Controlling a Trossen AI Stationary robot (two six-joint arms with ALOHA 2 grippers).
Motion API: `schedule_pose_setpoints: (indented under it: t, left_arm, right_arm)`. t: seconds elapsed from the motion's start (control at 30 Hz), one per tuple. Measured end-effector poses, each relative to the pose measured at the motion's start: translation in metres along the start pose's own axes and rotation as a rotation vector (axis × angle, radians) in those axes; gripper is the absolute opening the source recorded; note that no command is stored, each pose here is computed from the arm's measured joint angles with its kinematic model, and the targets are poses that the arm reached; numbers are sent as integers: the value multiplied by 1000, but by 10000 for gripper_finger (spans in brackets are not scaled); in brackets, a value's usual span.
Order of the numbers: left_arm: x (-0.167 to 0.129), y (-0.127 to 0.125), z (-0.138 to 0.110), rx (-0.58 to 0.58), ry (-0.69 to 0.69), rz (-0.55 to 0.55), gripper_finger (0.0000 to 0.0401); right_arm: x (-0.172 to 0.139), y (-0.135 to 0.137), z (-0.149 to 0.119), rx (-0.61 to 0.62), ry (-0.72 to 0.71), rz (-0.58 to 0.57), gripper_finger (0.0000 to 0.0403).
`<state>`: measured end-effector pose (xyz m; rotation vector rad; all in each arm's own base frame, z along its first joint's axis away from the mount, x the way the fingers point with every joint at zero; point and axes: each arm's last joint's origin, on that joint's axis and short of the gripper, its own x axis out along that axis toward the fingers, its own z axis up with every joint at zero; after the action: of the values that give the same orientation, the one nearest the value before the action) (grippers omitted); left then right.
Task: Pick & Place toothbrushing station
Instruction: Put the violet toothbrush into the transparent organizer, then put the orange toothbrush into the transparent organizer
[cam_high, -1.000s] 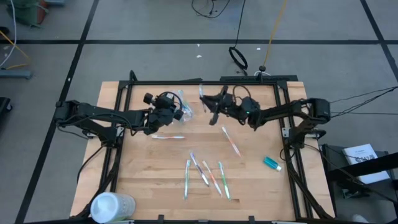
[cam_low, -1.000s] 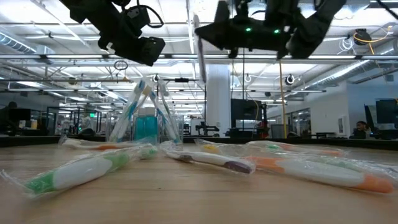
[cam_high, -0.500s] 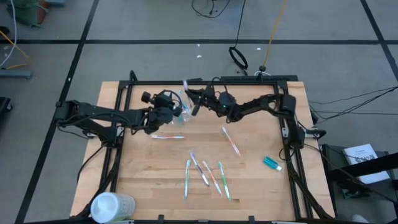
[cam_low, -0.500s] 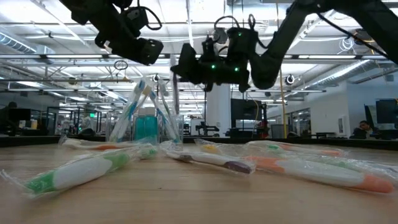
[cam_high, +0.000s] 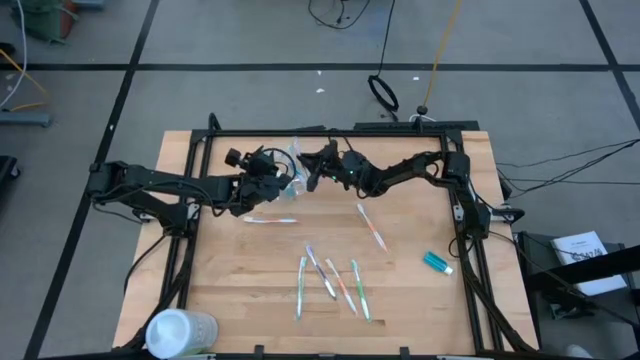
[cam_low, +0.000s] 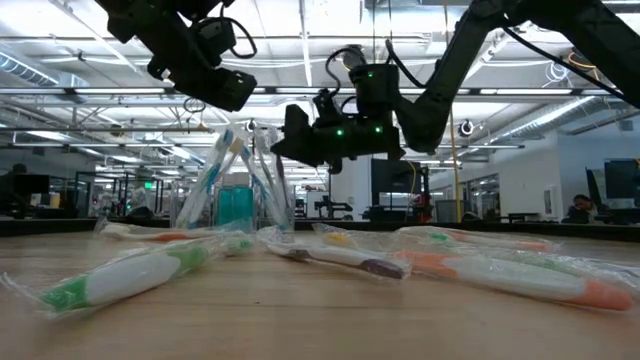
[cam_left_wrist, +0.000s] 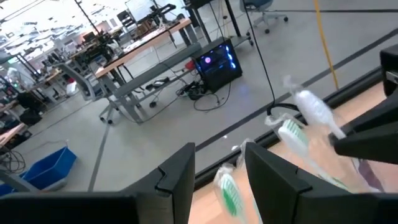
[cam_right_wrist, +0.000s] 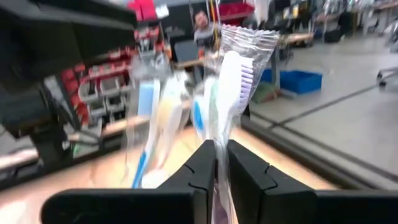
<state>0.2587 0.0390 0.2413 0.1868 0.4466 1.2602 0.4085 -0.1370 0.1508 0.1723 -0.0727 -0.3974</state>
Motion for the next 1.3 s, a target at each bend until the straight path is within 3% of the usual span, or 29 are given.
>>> schedule_pose_setpoints:
  t: [0.37, 0.57, 0.73, 1.07, 1.3]
  left_arm:
    - [-14, 0, 1, -42, -21, -42, 147]
    - [-32, 7, 9, -113, -57, -102, 147]
    - [-48, 13, 15, -222, -63, -222, 147]
    - [-62, -1, 10, -302, 54, -559, 147]
    - [-72, -8, 6, -414, 112, -624, 147]
  right_arm:
    - [0, -1, -7, -44, 86, 48, 75]
    - [-2, 2, 5, -64, 115, 67, 113]
    - [-10, 5, 26, -178, 207, 64, 133]
    - [-59, 11, 79, -289, 572, 58, 133]
    - [-104, 15, 121, -266, 642, 46, 137]
